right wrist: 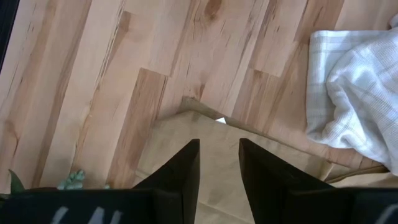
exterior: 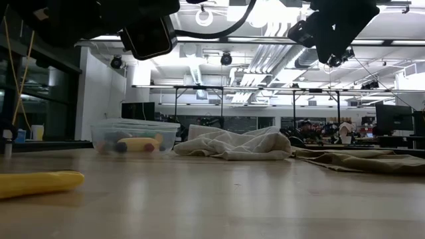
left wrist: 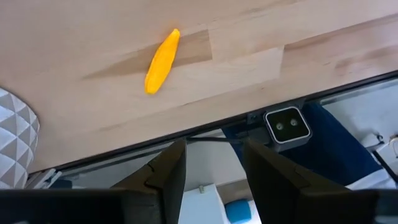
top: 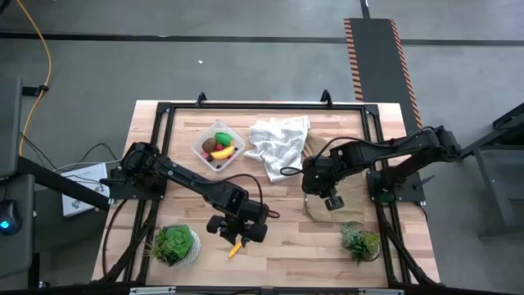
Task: Pick and placing Produce into tupperware
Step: Put the yellow corn into the transparent bin
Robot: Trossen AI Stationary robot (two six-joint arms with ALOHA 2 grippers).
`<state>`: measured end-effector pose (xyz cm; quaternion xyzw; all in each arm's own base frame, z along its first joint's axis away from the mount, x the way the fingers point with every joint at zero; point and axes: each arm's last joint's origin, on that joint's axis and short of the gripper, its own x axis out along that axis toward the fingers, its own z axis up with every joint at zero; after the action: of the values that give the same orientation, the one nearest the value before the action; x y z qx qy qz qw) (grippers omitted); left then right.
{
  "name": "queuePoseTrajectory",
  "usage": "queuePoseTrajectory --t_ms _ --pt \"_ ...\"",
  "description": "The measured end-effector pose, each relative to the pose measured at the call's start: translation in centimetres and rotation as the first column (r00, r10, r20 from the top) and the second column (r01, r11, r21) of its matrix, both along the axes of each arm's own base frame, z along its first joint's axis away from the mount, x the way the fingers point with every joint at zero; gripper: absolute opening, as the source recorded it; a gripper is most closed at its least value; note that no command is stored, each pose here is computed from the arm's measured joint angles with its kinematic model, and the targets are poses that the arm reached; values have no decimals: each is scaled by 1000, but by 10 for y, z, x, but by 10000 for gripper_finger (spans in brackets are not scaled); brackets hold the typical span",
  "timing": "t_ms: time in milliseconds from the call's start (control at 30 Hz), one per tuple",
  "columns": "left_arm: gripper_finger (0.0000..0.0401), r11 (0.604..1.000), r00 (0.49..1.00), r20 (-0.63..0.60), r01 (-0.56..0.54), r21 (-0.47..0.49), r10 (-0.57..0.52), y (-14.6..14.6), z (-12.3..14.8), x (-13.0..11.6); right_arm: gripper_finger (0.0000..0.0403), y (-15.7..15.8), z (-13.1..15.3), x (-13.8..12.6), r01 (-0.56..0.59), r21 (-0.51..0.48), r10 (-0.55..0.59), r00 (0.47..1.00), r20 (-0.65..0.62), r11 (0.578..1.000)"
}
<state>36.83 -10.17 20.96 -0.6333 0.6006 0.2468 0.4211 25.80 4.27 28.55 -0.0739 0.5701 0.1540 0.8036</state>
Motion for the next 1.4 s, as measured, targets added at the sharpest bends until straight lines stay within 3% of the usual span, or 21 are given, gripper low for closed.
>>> queuePoseTrajectory --t_ms 633,1400 --pt "150 989 989 -45 142 34 -140 -7 -35 3 103 0 0 1 -6 -1 6 1000 8 1000" --pt "150 966 968 -29 251 63 -250 -15 -57 7 103 0 1 2 1 4 -1 1000 26 1000"
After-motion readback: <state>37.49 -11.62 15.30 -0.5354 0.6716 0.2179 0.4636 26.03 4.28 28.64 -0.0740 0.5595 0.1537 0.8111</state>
